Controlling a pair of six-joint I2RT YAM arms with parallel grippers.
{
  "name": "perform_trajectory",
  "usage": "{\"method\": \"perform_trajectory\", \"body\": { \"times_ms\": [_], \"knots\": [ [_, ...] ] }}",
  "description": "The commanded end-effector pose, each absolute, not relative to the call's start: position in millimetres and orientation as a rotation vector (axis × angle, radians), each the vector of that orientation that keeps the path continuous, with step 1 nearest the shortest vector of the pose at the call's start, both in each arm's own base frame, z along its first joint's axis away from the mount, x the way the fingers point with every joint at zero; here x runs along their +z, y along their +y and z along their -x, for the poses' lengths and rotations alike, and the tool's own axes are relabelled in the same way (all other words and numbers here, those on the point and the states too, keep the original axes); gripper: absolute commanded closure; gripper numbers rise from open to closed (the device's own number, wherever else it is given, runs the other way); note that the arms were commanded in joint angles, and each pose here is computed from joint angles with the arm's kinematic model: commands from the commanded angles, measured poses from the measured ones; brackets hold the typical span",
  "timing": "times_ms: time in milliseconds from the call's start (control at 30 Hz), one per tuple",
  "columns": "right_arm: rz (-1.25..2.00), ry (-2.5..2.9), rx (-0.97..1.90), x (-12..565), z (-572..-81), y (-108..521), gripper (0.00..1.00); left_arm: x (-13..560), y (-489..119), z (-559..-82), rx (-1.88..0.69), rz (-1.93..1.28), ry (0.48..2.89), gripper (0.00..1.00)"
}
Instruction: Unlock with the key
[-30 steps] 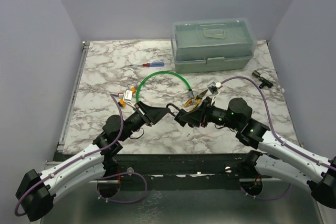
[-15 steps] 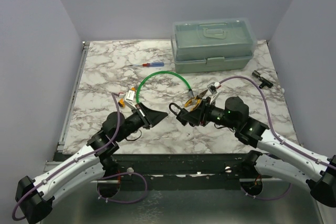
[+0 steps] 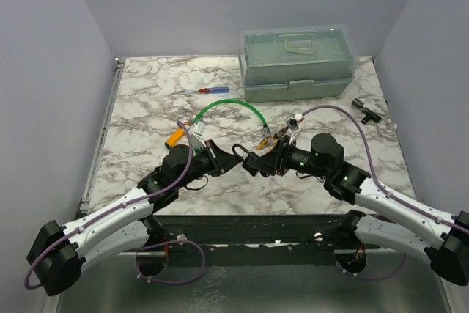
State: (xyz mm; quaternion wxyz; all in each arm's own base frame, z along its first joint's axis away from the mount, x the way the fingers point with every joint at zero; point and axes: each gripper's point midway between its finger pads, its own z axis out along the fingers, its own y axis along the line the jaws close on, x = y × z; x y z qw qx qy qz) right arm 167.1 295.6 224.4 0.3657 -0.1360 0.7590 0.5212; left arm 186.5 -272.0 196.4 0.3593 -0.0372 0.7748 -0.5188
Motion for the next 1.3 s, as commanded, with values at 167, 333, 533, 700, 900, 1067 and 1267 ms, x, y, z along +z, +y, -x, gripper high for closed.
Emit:
{"method": "perform_trajectory", "body": {
  "times_ms": [167,333,533,700,900,1067,1267],
  "knots": [
    [0.398,1.861,1.524,241,-157,316,1.0,224,-288,-203,-1.346,0.028,1.91,0.93],
    [0.394,1.872,1.533,234,-158,319,1.0,222,-296,-211,-1.348,0.023,1.908,0.93],
    [0.29,1.947,1.527,217,-164,318,1.0,224,-298,-218,-1.321,0.015,1.88,0.93],
    [0.061,2.09,1.437,175,-175,305,1.0,198,-286,-222,-1.242,0.061,1.911,0.87],
    [-0.062,2.138,1.407,140,-176,296,1.0,152,-283,-218,-1.192,0.061,2.007,0.87],
    [-0.112,2.191,1.343,110,-177,288,1.0,125,-282,-216,-1.155,0.059,2.07,0.87],
    [-0.16,2.226,1.271,89,-178,277,1.0,109,-282,-212,-1.155,0.066,2.118,0.87]
  ]
}}
